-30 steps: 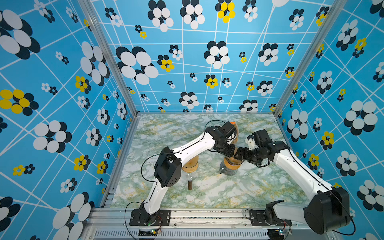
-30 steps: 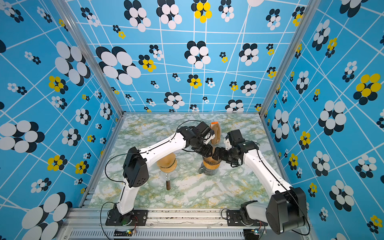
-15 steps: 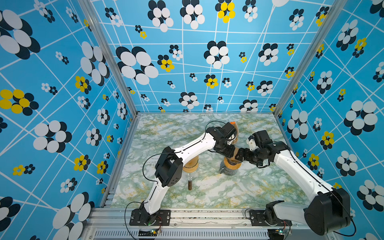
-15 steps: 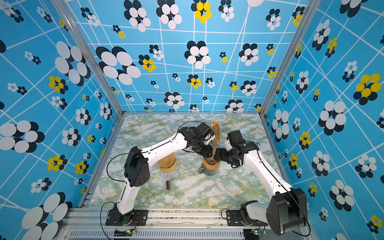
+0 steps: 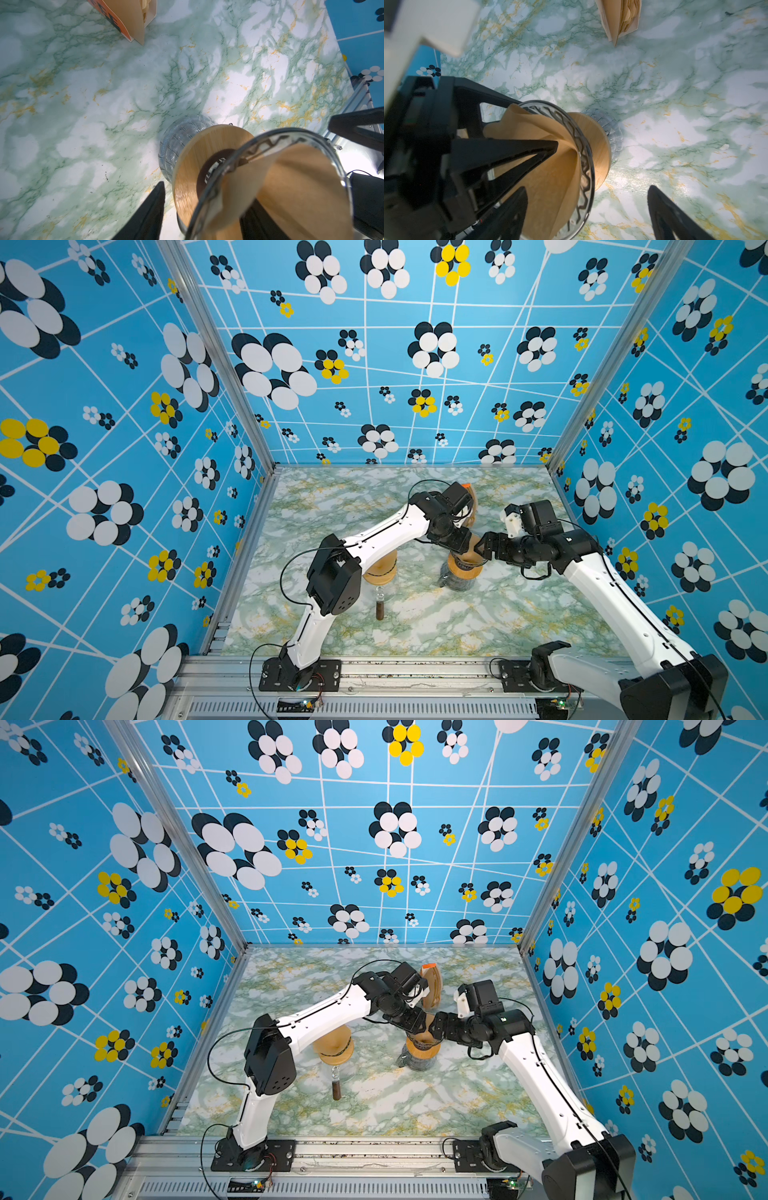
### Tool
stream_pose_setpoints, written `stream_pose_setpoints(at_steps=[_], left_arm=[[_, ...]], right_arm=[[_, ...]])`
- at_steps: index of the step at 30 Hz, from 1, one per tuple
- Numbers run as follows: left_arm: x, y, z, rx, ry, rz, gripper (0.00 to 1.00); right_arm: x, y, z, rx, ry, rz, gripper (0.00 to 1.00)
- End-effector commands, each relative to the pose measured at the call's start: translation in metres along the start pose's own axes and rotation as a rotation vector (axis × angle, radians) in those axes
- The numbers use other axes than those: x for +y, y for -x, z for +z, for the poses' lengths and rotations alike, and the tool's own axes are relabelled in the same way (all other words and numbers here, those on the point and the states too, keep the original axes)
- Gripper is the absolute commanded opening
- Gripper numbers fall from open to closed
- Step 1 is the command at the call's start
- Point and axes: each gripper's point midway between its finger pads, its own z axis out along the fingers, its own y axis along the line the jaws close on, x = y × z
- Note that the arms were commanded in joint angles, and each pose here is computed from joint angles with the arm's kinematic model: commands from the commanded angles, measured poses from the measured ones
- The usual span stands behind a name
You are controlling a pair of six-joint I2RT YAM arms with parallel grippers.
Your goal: Place the coffee filter in the dripper
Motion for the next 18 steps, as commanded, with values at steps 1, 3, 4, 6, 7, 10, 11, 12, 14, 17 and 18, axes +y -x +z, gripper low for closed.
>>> stream_pose_setpoints(at_steps=[1, 3, 4, 6, 7, 10, 11, 12, 14, 17, 18], left_arm=[[-0.015, 0.015, -0.04, -0.086, -0.04, 0.007, 0.58], [-0.017, 0.016, -0.048, -0.099, -0.041, 0.012, 0.59], [-0.017, 0.017, -0.053, -0.106, -0.038, 0.013, 0.59], [-0.018, 0.017, -0.061, -0.116, -0.032, 0.016, 0.59], [-0.018, 0.017, -0.067, -0.122, -0.029, 0.019, 0.59], [-0.018, 0.017, -0.087, -0.152, -0.016, 0.036, 0.59], [-0.018, 0.016, -0.096, -0.166, -0.017, 0.052, 0.59], [-0.018, 0.015, -0.102, -0.177, -0.02, 0.061, 0.59], [-0.02, 0.013, -0.119, -0.208, -0.048, 0.08, 0.6], [-0.025, 0.007, -0.143, -0.259, -0.123, 0.104, 0.63], [-0.028, 0.004, -0.151, -0.278, -0.156, 0.119, 0.64]], right_arm=[[0.006, 0.001, -0.018, -0.011, 0.018, -0.034, 0.91], [0.008, 0.0, -0.024, -0.017, 0.019, -0.047, 0.86], [0.009, 0.001, -0.027, -0.021, 0.015, -0.056, 0.85], [0.01, 0.002, -0.033, -0.027, -0.001, -0.079, 0.82], [0.012, 0.003, -0.036, -0.033, -0.008, -0.094, 0.8], [0.021, 0.007, -0.044, -0.046, -0.019, -0.147, 0.75], [0.026, 0.009, -0.047, -0.049, -0.019, -0.171, 0.73], [0.03, 0.01, -0.047, -0.046, -0.018, -0.193, 0.71], [0.036, 0.012, -0.046, -0.03, -0.018, -0.223, 0.67], [0.043, 0.014, -0.039, 0.006, -0.039, -0.278, 0.58], [0.043, 0.014, -0.036, 0.024, -0.054, -0.292, 0.57]])
